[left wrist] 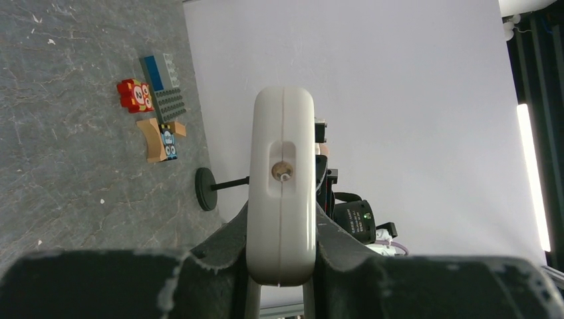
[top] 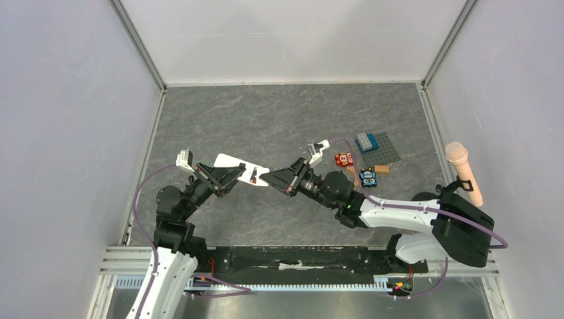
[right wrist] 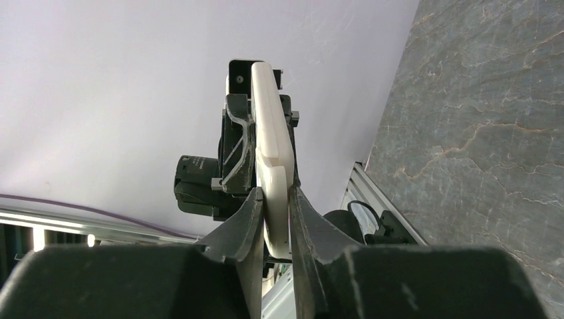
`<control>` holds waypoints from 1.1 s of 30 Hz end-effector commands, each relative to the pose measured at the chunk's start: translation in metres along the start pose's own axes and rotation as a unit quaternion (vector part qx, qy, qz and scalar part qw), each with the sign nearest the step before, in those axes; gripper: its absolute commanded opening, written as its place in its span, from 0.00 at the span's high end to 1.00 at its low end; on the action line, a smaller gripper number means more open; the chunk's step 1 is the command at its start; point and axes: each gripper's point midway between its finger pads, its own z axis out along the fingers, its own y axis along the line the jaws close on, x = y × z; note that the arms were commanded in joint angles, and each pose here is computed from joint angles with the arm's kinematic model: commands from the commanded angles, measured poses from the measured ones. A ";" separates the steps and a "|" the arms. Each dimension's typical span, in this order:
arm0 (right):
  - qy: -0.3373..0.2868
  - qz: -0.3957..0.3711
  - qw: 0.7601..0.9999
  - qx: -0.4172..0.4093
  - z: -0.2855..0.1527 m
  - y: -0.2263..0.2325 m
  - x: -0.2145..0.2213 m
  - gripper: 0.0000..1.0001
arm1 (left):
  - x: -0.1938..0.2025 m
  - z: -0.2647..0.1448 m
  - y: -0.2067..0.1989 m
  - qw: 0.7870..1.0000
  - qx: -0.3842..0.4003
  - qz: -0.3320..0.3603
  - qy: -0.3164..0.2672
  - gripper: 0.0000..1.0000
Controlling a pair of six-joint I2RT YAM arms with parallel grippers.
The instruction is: Load the batteries into the remote control
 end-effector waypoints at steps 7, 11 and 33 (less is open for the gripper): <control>-0.059 0.020 0.998 0.003 0.005 0.004 -0.010 0.93 | 0.005 -0.005 -0.037 0.998 0.054 -0.007 0.013 0.98; -0.085 0.019 0.996 0.002 0.000 0.008 -0.016 0.97 | 0.004 -0.005 -0.034 0.999 0.051 -0.012 0.013 0.98; -0.116 -0.032 0.991 -0.056 0.001 0.040 -0.018 1.00 | 0.002 -0.004 -0.027 0.998 0.046 -0.033 0.006 0.98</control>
